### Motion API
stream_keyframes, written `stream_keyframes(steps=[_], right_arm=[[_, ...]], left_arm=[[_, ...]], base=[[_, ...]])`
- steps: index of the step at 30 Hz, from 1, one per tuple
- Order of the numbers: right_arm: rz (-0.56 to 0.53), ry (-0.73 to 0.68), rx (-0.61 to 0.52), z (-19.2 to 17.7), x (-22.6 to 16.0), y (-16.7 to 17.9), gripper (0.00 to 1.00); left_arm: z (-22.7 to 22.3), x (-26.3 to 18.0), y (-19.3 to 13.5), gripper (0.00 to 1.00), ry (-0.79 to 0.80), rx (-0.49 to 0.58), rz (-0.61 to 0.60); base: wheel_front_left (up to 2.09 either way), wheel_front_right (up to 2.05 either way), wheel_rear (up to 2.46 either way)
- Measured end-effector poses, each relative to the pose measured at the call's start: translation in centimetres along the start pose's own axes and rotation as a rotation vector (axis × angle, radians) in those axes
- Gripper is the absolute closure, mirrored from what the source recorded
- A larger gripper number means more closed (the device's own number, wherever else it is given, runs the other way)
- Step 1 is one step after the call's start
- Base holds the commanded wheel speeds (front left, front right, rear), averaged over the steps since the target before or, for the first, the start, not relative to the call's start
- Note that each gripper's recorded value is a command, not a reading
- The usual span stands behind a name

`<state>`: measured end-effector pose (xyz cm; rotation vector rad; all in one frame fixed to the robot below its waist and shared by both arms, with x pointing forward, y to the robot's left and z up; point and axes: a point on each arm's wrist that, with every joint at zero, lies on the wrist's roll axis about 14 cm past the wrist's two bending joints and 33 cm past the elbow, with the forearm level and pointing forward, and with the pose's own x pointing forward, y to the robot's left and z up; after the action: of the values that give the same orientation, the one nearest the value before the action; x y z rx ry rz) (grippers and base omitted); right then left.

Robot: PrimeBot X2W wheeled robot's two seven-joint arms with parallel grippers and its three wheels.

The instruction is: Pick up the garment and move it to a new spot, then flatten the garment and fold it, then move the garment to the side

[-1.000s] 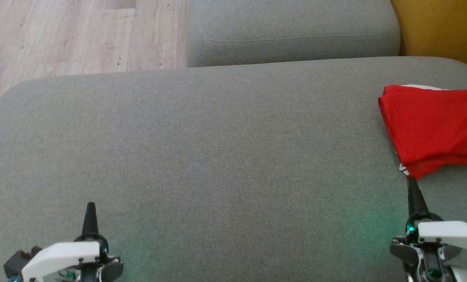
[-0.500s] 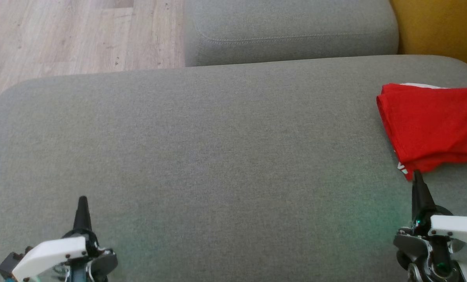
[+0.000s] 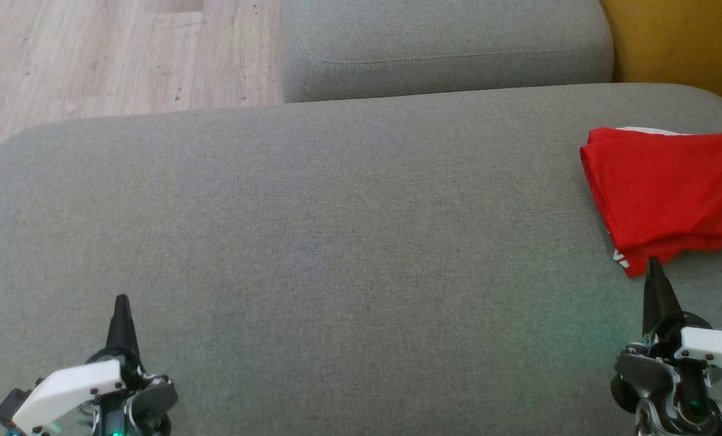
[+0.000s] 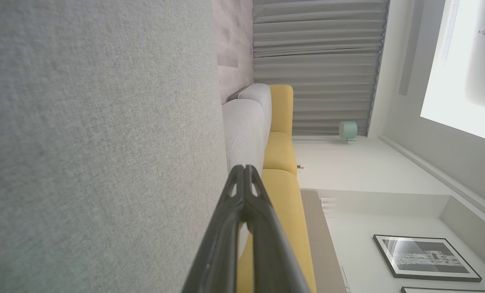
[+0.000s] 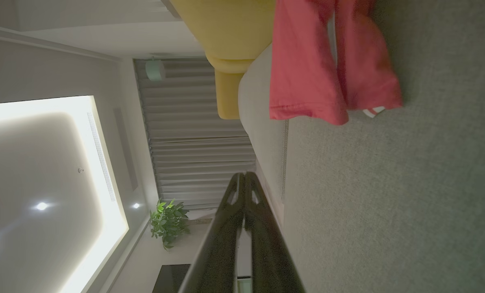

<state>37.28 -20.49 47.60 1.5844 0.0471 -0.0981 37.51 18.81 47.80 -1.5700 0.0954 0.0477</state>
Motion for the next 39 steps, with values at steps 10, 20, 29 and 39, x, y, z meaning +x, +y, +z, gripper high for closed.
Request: stream_keyframes(steps=[10,20,29,39], right_arm=[[0.0,-0.001,0.0,0.05,0.0,0.01,1.0],[0.0,0.004,0.001,0.02,0.0,0.01,1.0],[0.001,0.003,0.001,0.06,-0.01,0.02,1.0],[0.001,0.002,0.001,0.09,-0.01,0.01,1.0]], left_arm=[[0.0,0.0,0.0,1.0,0.0,-0.001,0.0],[0.0,0.0,0.0,1.0,-0.001,-0.001,0.0],[0.0,0.0,0.0,1.0,-0.001,-0.002,0.0],[0.0,0.0,0.0,1.0,-0.001,-0.002,0.0]], base=[[0.0,0.0,0.0],[0.0,0.0,0.0],[0.0,0.0,0.0],[0.0,0.0,0.0]])
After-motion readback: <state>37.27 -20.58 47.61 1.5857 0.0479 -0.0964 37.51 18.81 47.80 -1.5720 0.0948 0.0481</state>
